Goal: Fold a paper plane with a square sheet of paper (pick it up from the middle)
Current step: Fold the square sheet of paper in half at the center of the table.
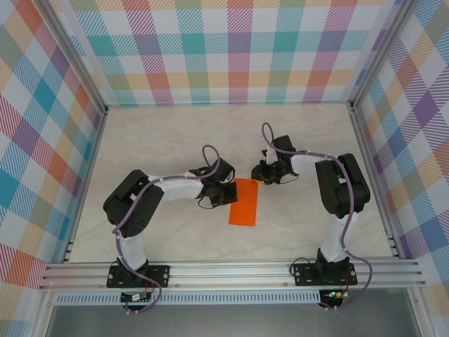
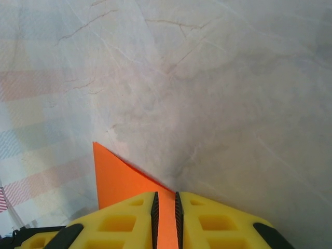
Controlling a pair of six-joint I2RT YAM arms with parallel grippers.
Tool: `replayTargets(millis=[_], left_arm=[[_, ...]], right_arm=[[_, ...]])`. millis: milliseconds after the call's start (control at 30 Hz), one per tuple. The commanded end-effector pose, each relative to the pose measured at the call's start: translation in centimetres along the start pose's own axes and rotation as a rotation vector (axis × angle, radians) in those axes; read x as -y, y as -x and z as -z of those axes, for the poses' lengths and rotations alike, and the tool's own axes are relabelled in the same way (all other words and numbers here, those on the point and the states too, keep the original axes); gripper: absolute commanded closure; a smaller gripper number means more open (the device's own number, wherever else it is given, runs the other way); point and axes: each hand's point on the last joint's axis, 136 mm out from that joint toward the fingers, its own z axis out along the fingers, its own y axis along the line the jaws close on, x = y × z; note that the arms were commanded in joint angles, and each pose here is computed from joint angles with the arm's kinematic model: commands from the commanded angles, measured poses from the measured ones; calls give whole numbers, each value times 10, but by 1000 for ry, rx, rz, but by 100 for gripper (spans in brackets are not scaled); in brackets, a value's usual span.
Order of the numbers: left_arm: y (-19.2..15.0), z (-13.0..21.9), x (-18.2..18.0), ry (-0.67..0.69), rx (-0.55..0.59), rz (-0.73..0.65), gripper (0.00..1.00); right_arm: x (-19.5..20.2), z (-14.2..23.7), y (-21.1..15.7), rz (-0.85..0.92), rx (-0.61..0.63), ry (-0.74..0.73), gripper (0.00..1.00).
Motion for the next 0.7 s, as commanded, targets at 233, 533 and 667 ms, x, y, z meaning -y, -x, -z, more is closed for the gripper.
replayTargets(millis=[233, 533, 667], left_arm=[[-22, -3, -32, 133, -62, 12, 100], [-22, -3, -31, 124, -60, 12, 100], [-23, -3, -32, 123, -62, 10, 100]], right_arm=[[-14, 7, -13, 1, -26, 63, 80], [26, -17, -31, -69, -70, -29, 80], [12, -3, -25, -41, -44, -18, 80]])
